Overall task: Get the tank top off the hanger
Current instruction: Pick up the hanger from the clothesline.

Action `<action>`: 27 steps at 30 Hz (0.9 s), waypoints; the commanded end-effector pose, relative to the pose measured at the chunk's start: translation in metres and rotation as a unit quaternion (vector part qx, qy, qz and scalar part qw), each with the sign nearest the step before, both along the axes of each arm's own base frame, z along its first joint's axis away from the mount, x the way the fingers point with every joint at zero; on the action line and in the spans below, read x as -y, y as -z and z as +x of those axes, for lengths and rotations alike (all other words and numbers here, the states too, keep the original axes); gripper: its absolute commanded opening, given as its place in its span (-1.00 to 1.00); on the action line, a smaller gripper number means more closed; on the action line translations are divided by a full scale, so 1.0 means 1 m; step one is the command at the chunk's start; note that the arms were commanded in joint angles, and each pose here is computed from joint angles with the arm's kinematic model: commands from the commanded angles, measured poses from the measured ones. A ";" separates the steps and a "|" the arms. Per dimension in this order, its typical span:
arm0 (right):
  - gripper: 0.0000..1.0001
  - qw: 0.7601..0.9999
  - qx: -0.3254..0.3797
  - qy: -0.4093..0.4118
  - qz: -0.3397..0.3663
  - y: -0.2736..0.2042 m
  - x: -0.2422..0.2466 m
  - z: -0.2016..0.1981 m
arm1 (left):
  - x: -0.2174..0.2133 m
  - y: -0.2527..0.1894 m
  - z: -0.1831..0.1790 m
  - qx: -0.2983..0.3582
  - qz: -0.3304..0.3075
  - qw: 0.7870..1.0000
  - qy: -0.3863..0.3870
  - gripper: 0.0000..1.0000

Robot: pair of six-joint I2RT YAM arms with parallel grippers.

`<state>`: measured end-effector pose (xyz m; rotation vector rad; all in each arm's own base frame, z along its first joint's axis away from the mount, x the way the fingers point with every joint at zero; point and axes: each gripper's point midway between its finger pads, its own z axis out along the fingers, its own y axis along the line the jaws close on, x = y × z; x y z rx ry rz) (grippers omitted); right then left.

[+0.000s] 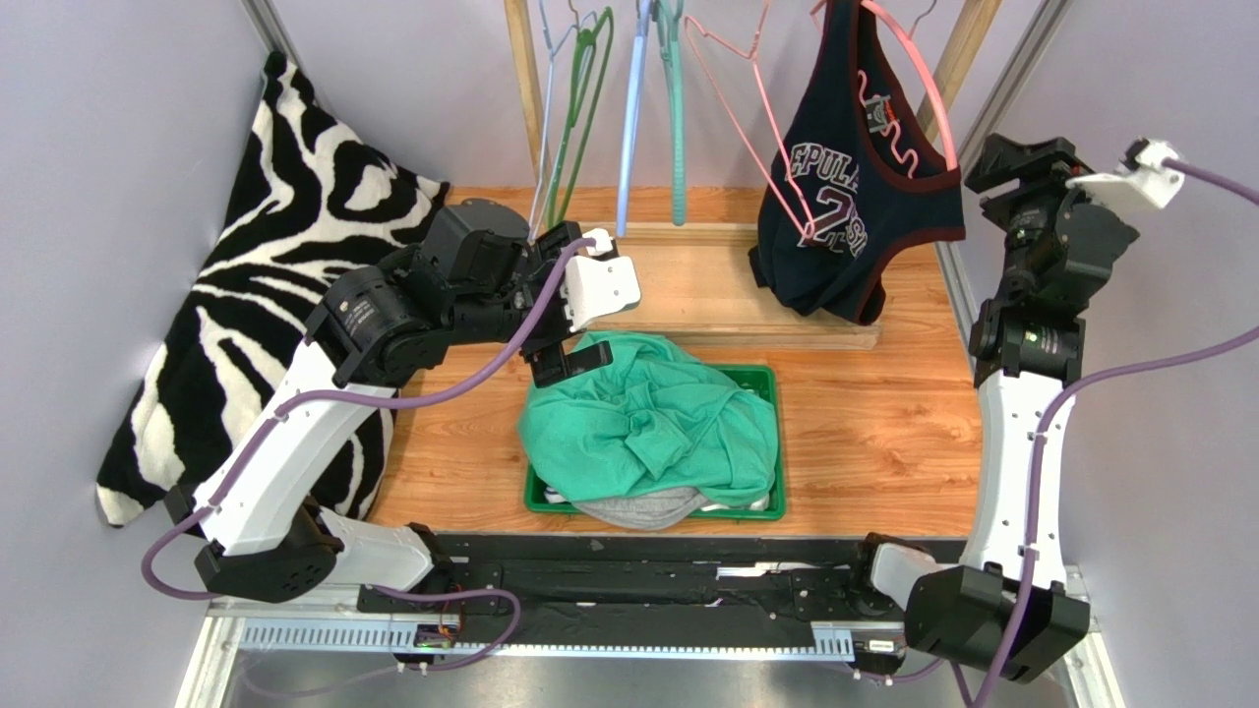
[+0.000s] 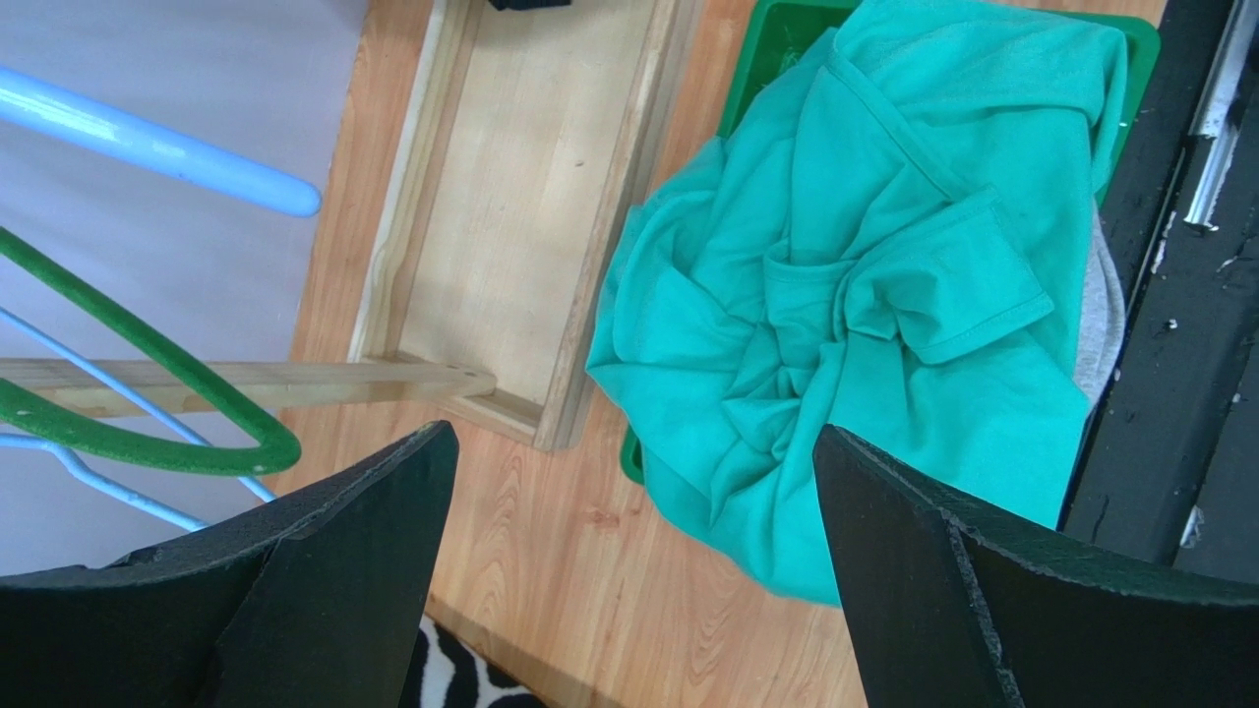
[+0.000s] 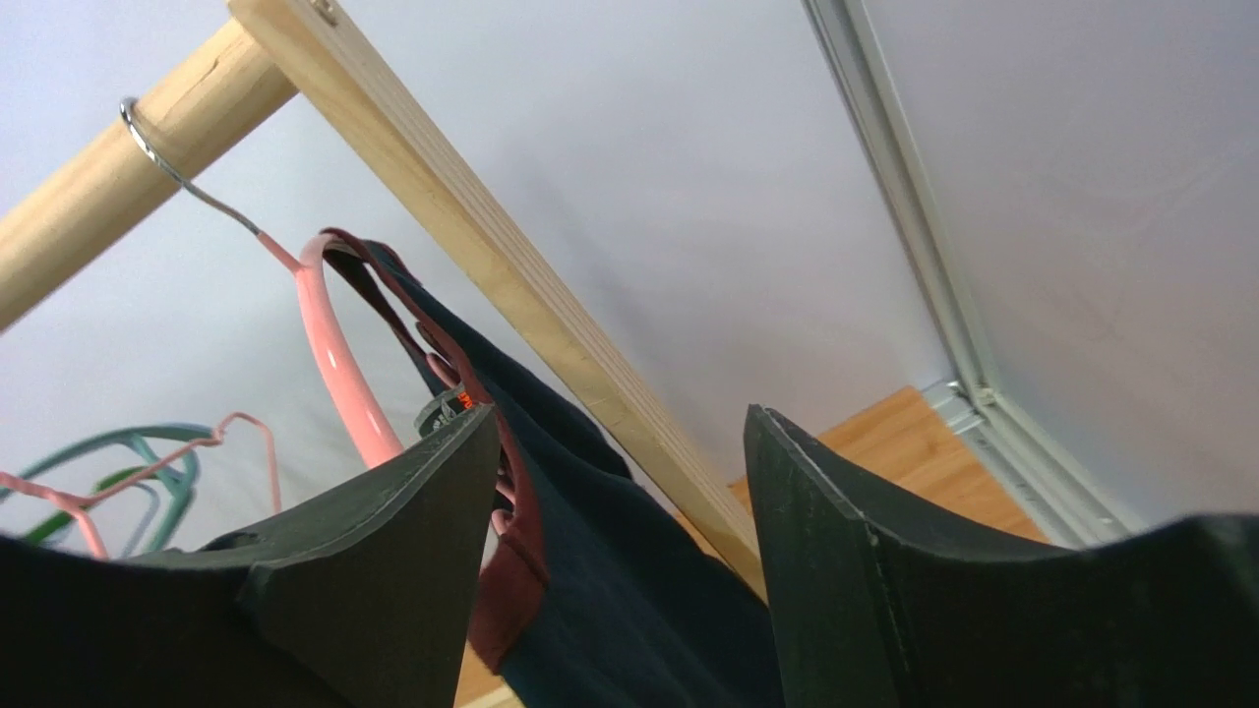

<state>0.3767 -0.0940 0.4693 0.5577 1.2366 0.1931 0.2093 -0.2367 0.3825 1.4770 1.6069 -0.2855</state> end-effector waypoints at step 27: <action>0.30 0.973 -0.055 -0.219 -0.058 -0.030 -0.100 0.047 | 0.007 -0.008 -0.009 -0.016 -0.046 0.999 0.006 0.98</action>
